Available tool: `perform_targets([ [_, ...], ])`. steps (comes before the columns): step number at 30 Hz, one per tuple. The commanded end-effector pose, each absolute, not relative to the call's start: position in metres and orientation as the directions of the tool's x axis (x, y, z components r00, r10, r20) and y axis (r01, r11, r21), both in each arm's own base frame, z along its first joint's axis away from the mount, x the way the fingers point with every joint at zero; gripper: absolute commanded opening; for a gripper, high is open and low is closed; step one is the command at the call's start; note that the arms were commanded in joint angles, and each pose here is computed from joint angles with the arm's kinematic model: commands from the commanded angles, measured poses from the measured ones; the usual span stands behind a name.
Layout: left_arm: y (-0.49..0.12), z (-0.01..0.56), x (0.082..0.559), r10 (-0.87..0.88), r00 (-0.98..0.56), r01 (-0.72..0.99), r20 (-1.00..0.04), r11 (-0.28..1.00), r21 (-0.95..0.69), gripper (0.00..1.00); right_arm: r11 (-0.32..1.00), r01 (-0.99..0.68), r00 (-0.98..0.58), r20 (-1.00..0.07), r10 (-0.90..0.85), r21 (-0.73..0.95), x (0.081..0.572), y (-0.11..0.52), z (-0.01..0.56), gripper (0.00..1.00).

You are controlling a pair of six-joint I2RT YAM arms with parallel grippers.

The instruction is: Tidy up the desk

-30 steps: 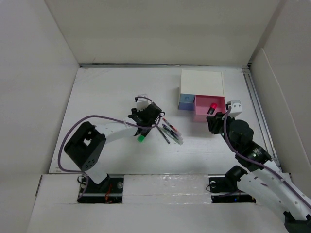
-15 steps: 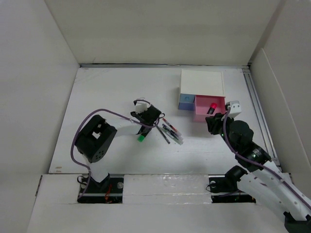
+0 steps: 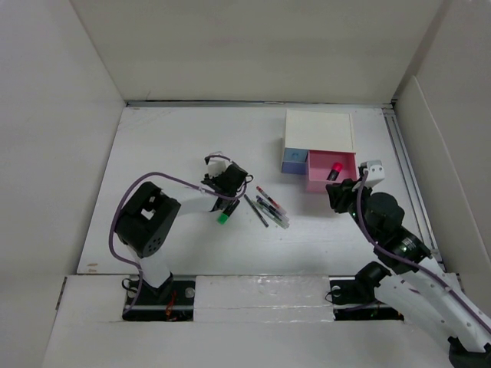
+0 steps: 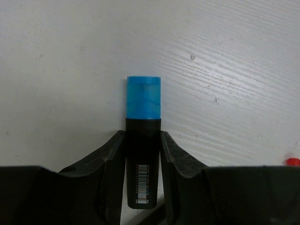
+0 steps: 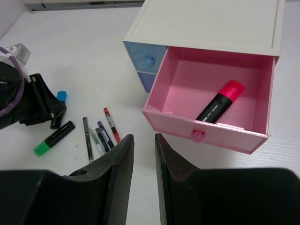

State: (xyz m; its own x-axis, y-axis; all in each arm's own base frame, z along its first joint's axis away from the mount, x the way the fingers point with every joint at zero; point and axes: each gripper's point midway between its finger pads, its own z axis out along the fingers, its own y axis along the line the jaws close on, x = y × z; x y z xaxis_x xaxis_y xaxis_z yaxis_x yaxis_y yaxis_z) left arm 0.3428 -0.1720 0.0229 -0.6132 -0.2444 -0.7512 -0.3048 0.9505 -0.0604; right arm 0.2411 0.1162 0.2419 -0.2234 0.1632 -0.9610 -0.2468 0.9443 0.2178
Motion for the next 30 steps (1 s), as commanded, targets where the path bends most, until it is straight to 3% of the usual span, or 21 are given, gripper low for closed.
perform_targets([
  [1,-0.173,0.033,0.336,-0.257,-0.628,-0.276,-0.735,0.956,-0.098,0.0,0.941,-0.243,-0.165,-0.966,0.197,0.233,0.242,0.113,0.265,0.31],
  [5,-0.203,0.097,0.343,-0.254,-0.566,-0.159,-0.785,0.967,-0.199,0.0,0.942,-0.237,-0.154,-0.967,0.205,0.238,0.244,0.112,0.269,0.31],
  [8,-0.251,0.174,0.342,-0.257,-0.474,0.023,-0.842,0.952,-0.304,0.0,0.945,-0.216,-0.128,-0.967,0.22,0.244,0.245,0.107,0.282,0.31],
  [14,-0.335,0.283,0.333,-0.301,-0.384,0.322,-0.873,0.843,-0.432,0.0,0.941,-0.205,0.004,-0.961,0.275,0.268,0.24,0.093,0.352,0.31],
  [22,-0.438,0.334,0.331,-0.303,-0.393,0.592,-0.868,0.639,-0.491,0.0,0.922,-0.251,0.105,-0.939,0.328,0.295,0.225,0.086,0.405,0.31],
  [24,-0.466,0.316,0.335,-0.261,-0.421,0.635,-0.869,0.599,-0.488,0.0,0.919,-0.264,0.107,-0.938,0.331,0.294,0.223,0.087,0.406,0.31],
  [26,-0.498,0.332,0.331,-0.247,-0.422,0.707,-0.872,0.512,-0.487,0.0,0.917,-0.271,0.106,-0.938,0.329,0.292,0.221,0.086,0.405,0.31],
  [30,-0.527,0.315,0.338,-0.199,-0.428,0.735,-0.882,0.491,-0.468,0.0,0.92,-0.271,0.101,-0.943,0.318,0.281,0.219,0.086,0.401,0.31],
])
